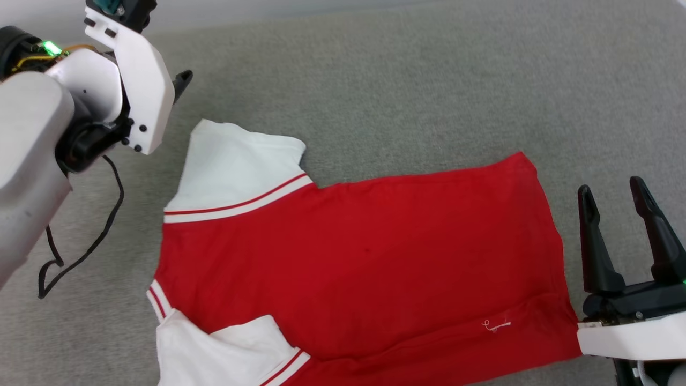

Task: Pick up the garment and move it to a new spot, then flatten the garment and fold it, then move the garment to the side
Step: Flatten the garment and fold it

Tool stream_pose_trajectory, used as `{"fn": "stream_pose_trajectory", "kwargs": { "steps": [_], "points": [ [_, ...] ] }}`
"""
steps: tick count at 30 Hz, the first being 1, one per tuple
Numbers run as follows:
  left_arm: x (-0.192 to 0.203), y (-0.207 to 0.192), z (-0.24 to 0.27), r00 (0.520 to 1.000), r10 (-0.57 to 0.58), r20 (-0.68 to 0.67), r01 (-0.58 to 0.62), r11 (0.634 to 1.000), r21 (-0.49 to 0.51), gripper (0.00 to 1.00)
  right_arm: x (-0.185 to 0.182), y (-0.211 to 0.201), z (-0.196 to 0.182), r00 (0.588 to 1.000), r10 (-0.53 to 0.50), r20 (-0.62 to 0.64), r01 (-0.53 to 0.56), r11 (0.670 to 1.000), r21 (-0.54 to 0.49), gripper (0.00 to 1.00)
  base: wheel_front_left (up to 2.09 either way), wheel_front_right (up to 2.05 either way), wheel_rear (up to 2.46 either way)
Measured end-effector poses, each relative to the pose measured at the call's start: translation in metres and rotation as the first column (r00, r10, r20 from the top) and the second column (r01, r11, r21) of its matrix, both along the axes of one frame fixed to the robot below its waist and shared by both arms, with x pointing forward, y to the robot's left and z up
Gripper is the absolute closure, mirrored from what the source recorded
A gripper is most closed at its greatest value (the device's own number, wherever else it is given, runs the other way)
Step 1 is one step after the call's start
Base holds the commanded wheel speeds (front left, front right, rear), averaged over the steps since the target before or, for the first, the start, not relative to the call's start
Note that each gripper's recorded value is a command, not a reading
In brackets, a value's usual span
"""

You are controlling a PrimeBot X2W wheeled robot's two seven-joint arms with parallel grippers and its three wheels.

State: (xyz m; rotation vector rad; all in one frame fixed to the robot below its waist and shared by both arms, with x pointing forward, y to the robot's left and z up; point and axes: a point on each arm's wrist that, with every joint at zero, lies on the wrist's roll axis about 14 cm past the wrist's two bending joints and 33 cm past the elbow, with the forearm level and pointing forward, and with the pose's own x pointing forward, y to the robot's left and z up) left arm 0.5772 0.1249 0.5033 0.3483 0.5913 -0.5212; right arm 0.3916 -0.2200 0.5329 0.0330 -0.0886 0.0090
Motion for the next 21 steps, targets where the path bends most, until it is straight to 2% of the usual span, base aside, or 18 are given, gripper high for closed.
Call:
{"fn": "stream_pose_trajectory", "kwargs": {
  "steps": [3, 7, 14, 19, 20, 21],
  "points": [
    [0.004, -0.002, -0.031, 0.990, -0.007, -0.142, 0.016, 0.998, 0.066, 0.00, 0.003, 0.000, -0.011, 1.000, -0.013, -0.017, 0.013, 1.000, 0.006, 0.00, 0.00, 0.00, 0.00],
    [-0.005, -0.002, -0.075, 0.936, -0.005, -0.351, 0.066, 0.985, 0.162, 0.00, 0.010, -0.002, -0.025, 0.999, -0.027, -0.037, 0.027, 1.000, 0.001, 0.00, 0.00, 0.00, 0.00],
    [-0.012, -0.007, -0.121, 0.845, -0.014, -0.535, 0.174, 0.953, 0.250, 0.00, 0.026, -0.002, -0.049, 0.996, -0.025, -0.083, 0.025, 1.000, -0.008, 0.00, 0.00, 0.00, 0.00],
    [-0.009, -0.010, -0.135, 0.818, -0.027, -0.575, 0.221, 0.937, 0.272, 0.00, 0.031, -0.003, -0.065, 0.993, -0.024, -0.117, 0.022, 1.000, -0.012, 0.00, 0.00, 0.00, 0.00],
    [-0.010, -0.010, -0.136, 0.815, -0.030, -0.578, 0.228, 0.934, 0.274, 0.67, 0.032, -0.002, -0.067, 0.992, -0.023, -0.121, 0.021, 1.000, -0.012, 0.00, 0.00, 0.00, 0.00],
    [-0.009, -0.010, -0.136, 0.816, -0.033, -0.578, 0.232, 0.933, 0.275, 1.00, 0.032, -0.003, -0.069, 0.992, -0.023, -0.127, 0.022, 1.000, -0.012, 0.00, 0.00, 0.00, 0.00]
  ]
}}
